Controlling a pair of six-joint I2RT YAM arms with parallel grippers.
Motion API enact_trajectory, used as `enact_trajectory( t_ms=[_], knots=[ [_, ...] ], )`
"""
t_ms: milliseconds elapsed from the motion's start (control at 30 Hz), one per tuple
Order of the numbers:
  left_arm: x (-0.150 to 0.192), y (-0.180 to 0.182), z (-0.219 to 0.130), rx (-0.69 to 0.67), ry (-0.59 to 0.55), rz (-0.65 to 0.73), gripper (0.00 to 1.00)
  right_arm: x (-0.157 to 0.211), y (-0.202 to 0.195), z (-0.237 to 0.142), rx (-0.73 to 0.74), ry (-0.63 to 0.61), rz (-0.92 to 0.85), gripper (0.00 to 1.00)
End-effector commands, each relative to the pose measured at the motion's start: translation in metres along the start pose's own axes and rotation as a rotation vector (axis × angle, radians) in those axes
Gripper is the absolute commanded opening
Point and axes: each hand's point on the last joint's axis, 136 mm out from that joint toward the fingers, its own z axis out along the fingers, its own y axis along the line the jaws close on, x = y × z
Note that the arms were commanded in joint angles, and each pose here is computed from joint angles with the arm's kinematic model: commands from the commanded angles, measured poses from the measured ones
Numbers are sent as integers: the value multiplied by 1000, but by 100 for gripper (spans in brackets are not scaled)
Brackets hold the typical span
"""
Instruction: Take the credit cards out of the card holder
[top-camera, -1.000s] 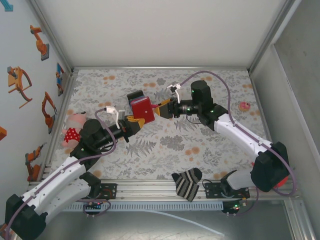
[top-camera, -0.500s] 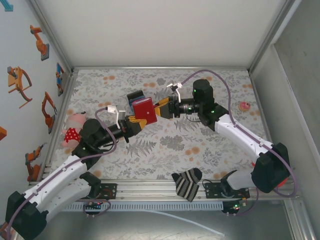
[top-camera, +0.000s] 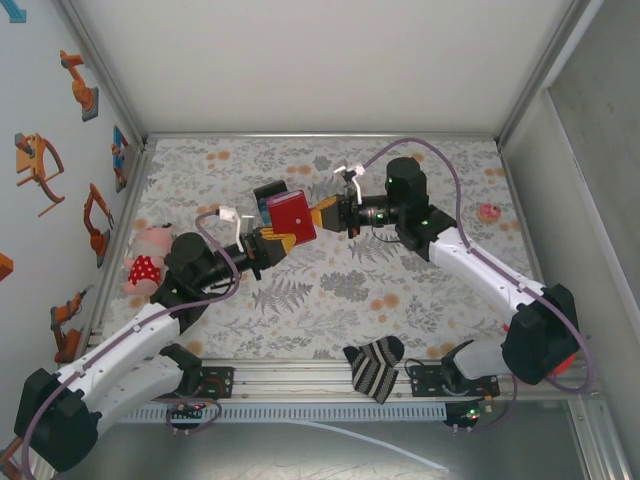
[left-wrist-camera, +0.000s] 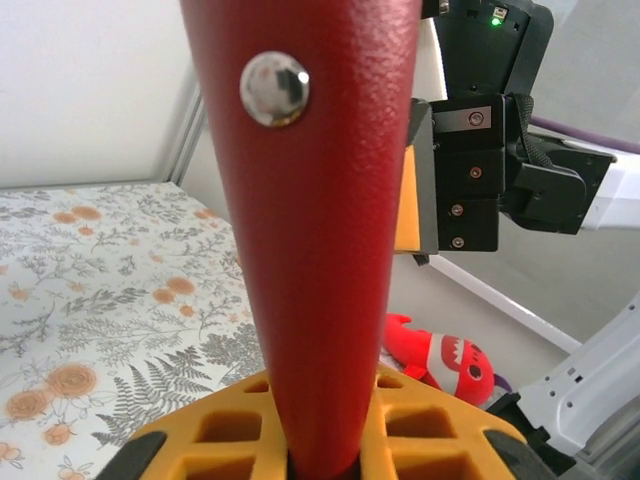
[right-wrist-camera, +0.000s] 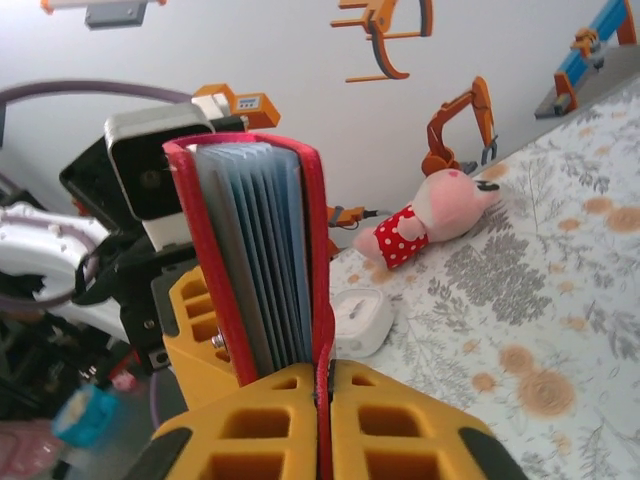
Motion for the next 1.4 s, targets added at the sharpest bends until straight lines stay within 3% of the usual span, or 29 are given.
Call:
enact_trajectory(
  t_ms=[0, 233, 467, 600, 667, 733, 900, 1067, 1367],
  knots=[
    [-15, -19, 1, 74, -40, 41, 27, 14, 31, 13, -96, 66, -21, 0],
    [-8, -5, 1, -7, -9, 9, 58, 8, 9, 4, 107, 29, -30, 0],
    [-3, 11, 7, -68, 11, -25, 69, 3, -8, -1, 250, 6, -15, 0],
    [-2, 24, 10, -130, 15, -43, 90, 1, -12, -4, 304, -5, -19, 0],
    [-2, 27, 11, -148, 10, -43, 93, 0, -14, -6, 324, -10, -21, 0],
    [-3, 29, 12, -169, 1, -36, 91, 0, -14, -7, 337, -14, -19, 0],
    [0, 37, 14, -237, 21, -23, 66, -3, -15, -9, 357, -28, -23, 0],
    [4, 46, 11, -311, 32, -13, 58, -4, -16, -11, 370, -36, -27, 0],
    [4, 51, 2, -357, 18, -11, 33, -3, -15, -12, 373, -28, -29, 0]
  ],
)
